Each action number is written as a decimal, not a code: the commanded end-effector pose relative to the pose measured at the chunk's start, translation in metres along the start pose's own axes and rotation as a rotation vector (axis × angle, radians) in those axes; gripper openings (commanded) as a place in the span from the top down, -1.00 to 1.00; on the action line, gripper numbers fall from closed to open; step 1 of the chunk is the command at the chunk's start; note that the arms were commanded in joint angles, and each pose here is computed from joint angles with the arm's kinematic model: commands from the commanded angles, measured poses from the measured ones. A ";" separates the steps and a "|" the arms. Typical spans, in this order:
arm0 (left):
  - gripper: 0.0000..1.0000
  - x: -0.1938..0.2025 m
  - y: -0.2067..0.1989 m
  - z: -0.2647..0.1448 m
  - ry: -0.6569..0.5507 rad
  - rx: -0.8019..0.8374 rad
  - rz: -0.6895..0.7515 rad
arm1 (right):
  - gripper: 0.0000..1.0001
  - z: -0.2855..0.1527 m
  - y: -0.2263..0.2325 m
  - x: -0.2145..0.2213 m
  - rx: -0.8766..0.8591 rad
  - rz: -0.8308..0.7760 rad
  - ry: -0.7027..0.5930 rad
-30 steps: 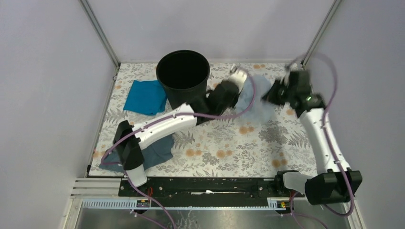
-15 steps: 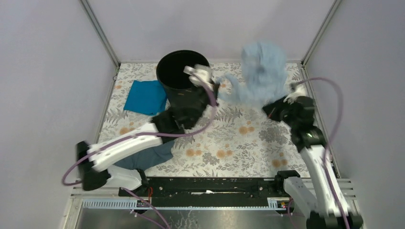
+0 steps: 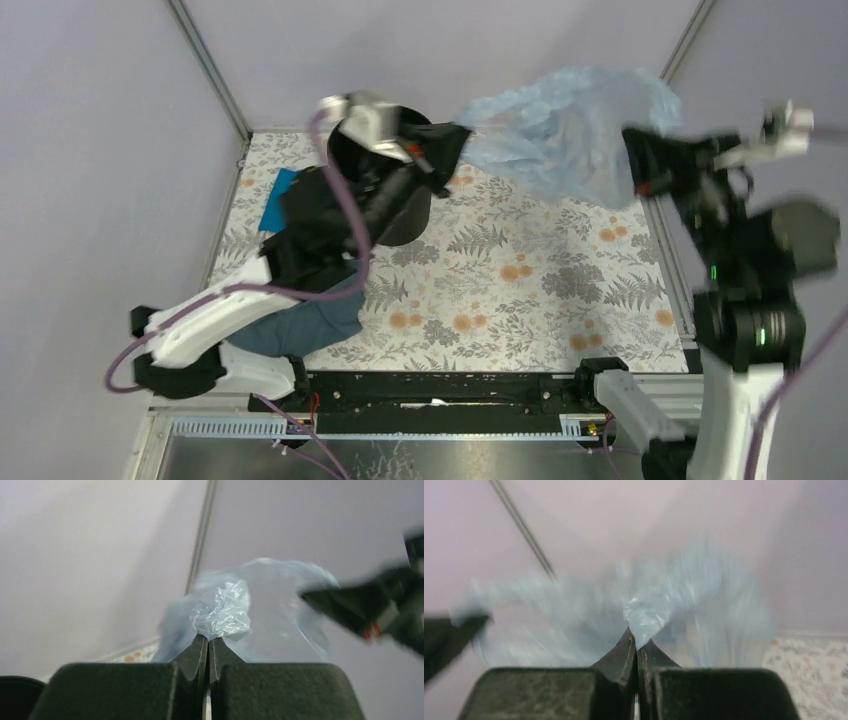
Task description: Put the trash bags into the trash bin
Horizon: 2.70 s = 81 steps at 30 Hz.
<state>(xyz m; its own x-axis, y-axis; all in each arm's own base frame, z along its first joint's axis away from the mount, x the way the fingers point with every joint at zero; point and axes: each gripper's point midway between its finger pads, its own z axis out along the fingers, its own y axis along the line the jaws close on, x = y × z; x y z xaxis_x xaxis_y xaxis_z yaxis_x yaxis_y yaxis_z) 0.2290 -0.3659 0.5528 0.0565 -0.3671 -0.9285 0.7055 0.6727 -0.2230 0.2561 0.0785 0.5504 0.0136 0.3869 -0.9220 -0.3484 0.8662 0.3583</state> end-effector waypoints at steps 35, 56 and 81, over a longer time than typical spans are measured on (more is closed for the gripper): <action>1.00 0.273 0.106 -0.094 0.551 -0.271 -0.116 | 1.00 -0.056 -0.104 0.341 0.198 0.361 0.602; 1.00 0.228 0.121 -0.035 0.377 -0.277 -0.028 | 1.00 -0.004 -0.102 0.244 0.182 0.185 0.355; 1.00 0.154 0.099 -0.026 0.280 -0.234 0.006 | 1.00 0.007 -0.072 0.169 0.108 0.116 0.245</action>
<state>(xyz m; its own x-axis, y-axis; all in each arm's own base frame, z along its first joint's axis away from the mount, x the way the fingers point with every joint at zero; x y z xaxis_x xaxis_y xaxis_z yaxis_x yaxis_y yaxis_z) 0.2056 -0.2603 0.6330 0.1823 -0.6217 -0.7618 0.7391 0.5976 -0.3108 0.2204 0.0683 0.5538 0.1818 0.3864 -0.9042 -0.3650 0.8804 0.3029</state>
